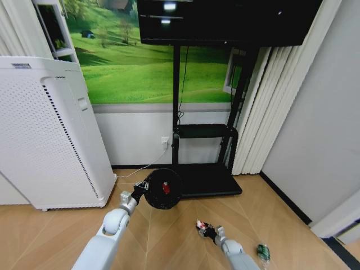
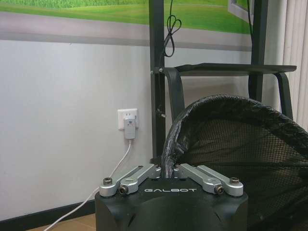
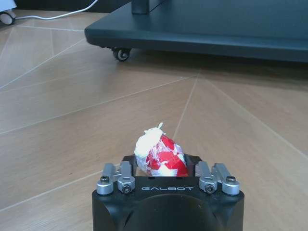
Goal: Pick up the trash bin and place the garbage on the floor into it.
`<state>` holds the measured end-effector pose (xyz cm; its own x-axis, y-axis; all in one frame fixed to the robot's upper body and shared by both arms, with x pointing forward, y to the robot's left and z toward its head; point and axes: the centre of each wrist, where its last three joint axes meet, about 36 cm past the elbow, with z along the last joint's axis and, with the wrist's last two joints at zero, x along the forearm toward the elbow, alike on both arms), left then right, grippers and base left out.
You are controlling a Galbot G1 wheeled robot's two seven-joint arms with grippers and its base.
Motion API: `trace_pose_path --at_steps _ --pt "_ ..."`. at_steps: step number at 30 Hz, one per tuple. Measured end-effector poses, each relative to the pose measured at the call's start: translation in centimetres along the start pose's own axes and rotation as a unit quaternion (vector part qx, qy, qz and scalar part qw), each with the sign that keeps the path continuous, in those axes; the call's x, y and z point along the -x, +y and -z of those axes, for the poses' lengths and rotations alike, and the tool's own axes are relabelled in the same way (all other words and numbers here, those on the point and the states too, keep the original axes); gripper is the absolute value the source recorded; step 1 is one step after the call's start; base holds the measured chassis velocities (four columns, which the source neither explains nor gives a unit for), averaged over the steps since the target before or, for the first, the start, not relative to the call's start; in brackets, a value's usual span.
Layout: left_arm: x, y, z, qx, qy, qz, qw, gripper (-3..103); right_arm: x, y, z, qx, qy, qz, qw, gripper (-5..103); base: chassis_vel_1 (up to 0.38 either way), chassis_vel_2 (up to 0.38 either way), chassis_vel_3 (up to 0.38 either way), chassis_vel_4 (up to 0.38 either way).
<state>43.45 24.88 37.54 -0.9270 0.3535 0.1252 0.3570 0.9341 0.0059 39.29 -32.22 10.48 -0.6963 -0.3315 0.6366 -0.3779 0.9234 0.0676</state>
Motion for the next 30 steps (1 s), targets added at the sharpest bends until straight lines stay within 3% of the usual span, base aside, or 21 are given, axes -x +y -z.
trace_pose_path --at_steps 3,6,10,14,17,19,21,23,26,28,30 --pt "-0.1 -0.3 -0.2 -0.003 0.002 0.000 1.0000 4 -0.7 -0.7 0.4 0.000 -0.012 -0.009 1.000 40 0.000 0.000 0.000 0.000" --pt "-0.1 -0.3 -0.2 -0.003 0.002 0.001 1.0000 4 -1.0 -0.9 0.6 0.000 -0.017 -0.013 1.000 37 0.000 0.000 0.000 0.000" --pt "-0.9 -0.1 -0.8 -0.004 0.004 0.018 0.9998 4 -2.9 -2.9 2.8 0.013 -0.066 -0.056 0.996 33 0.000 0.000 0.000 0.000" --pt "-3.1 0.1 -1.8 -0.012 0.010 0.048 0.9987 4 -4.7 -5.9 7.4 0.013 -0.128 -0.109 0.986 33 0.000 0.000 0.000 0.000" --pt "-3.2 0.0 -1.9 -0.013 0.011 0.051 0.9986 4 -5.7 -6.8 9.0 0.012 -0.149 -0.124 0.981 33 0.000 0.000 0.000 0.000" --pt "-3.1 0.0 -3.0 -0.018 0.022 0.057 0.9979 4 -9.3 -8.1 13.8 0.017 -0.216 -0.145 0.965 33 0.000 0.000 0.000 0.000" --pt "-3.0 0.0 -3.4 -0.020 0.028 0.060 0.9976 4 -10.3 -8.0 15.0 0.012 -0.233 -0.146 0.961 33 0.000 0.000 0.000 0.000" --pt "-2.1 -0.2 -5.1 -0.035 0.044 0.067 0.9962 4 -13.7 -6.3 18.2 -0.017 -0.274 -0.140 0.951 33 0.000 0.000 0.000 0.000" --pt "-1.6 -0.4 -5.7 -0.039 0.049 0.067 0.9958 4 -15.0 -5.0 19.4 -0.024 -0.287 -0.130 0.949 33 0.000 0.000 0.000 0.000" --pt "0.2 -1.4 -5.7 -0.046 0.049 0.061 0.9959 4 -17.8 -1.2 22.3 -0.032 -0.318 -0.092 0.943 33 0.000 0.000 0.000 0.000" --pt "0.9 -1.9 -5.5 -0.050 0.048 0.056 0.9960 4 -18.6 0.0 23.1 -0.036 -0.323 -0.077 0.942 33 0.000 0.000 0.000 0.000"
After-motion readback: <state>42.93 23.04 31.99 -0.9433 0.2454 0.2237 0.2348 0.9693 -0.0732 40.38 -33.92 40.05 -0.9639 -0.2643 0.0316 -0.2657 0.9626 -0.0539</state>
